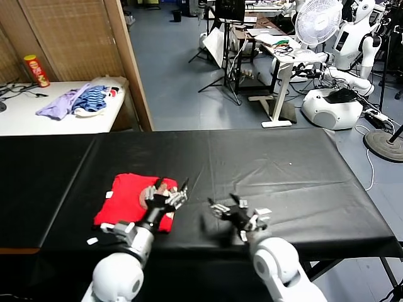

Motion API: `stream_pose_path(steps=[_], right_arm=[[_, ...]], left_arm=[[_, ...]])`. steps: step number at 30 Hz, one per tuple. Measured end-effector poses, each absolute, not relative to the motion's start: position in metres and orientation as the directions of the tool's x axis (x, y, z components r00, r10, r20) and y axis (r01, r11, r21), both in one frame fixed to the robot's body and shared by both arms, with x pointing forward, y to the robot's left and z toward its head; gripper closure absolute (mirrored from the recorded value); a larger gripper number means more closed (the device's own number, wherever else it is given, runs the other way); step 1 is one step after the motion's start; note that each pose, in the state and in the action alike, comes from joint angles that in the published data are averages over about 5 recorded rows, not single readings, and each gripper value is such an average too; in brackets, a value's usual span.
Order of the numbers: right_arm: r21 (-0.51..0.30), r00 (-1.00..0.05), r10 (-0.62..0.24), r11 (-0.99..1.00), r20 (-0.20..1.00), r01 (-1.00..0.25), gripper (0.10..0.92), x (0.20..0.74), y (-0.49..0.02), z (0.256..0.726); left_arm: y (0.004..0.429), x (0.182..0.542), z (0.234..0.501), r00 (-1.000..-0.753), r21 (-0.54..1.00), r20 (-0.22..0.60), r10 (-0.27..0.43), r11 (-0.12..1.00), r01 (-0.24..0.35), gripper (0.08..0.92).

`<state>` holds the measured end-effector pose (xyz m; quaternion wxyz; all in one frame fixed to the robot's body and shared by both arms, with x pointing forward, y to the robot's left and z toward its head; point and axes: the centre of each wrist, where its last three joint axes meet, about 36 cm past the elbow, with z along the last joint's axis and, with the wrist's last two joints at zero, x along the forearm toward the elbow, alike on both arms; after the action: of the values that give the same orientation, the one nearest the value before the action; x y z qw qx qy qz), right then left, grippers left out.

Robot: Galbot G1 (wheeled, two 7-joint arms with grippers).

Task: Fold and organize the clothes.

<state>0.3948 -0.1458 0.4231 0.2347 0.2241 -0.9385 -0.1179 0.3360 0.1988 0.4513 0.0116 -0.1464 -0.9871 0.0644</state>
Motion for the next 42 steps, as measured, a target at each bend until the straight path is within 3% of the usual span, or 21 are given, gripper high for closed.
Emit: stream_pose_path(steps=[7, 9, 12, 20, 23, 29, 32, 42], right_arm=[[0.405, -0.683, -0.602, 0.793, 0.413, -0.455, 0.228, 0.426, -0.094, 0.409], [0.417, -0.660, -0.625, 0.777, 0.418, -0.472, 0.263, 0.433, -0.082, 0.404], [0.426, -0.639, -0.645, 0.762, 0.420, -0.488, 0.379, 0.441, -0.069, 0.398], [0.406, -0.646, -0.639, 0.768, 0.419, -0.496, 0.812, 0.446, -0.061, 0.391], [0.371, -0.669, -0.615, 0.787, 0.418, -0.493, 0.895, 0.446, -0.070, 0.393], [0.256, -0.712, -0.585, 0.811, 0.389, -0.526, 0.897, 0.447, -0.107, 0.405], [0.168, -0.733, -0.569, 0.818, 0.372, -0.550, 0.834, 0.444, -0.134, 0.410], [-0.236, -0.835, -0.513, 0.802, 0.200, -0.549, 0.330, 0.414, -0.194, 0.416]], left_arm=[[0.209, 0.323, 0.459, -0.972, -0.123, -0.039, 0.232, 0.964, 0.235, 0.201], [0.211, 0.319, 0.459, -0.974, -0.119, -0.038, 0.223, 0.967, 0.226, 0.201], [0.214, 0.313, 0.457, -0.978, -0.118, -0.032, 0.208, 0.971, 0.210, 0.201], [0.219, 0.303, 0.455, -0.984, -0.129, -0.015, 0.179, 0.975, 0.180, 0.201], [0.219, 0.303, 0.453, -0.985, -0.125, -0.017, 0.169, 0.977, 0.170, 0.201], [0.222, 0.305, 0.442, -0.990, -0.102, -0.035, 0.137, 0.985, 0.140, 0.201], [0.224, 0.306, 0.436, -0.991, -0.101, -0.034, 0.126, 0.986, 0.129, 0.201], [0.235, 0.303, 0.417, -0.994, -0.099, -0.033, 0.105, 0.989, 0.108, 0.201]])
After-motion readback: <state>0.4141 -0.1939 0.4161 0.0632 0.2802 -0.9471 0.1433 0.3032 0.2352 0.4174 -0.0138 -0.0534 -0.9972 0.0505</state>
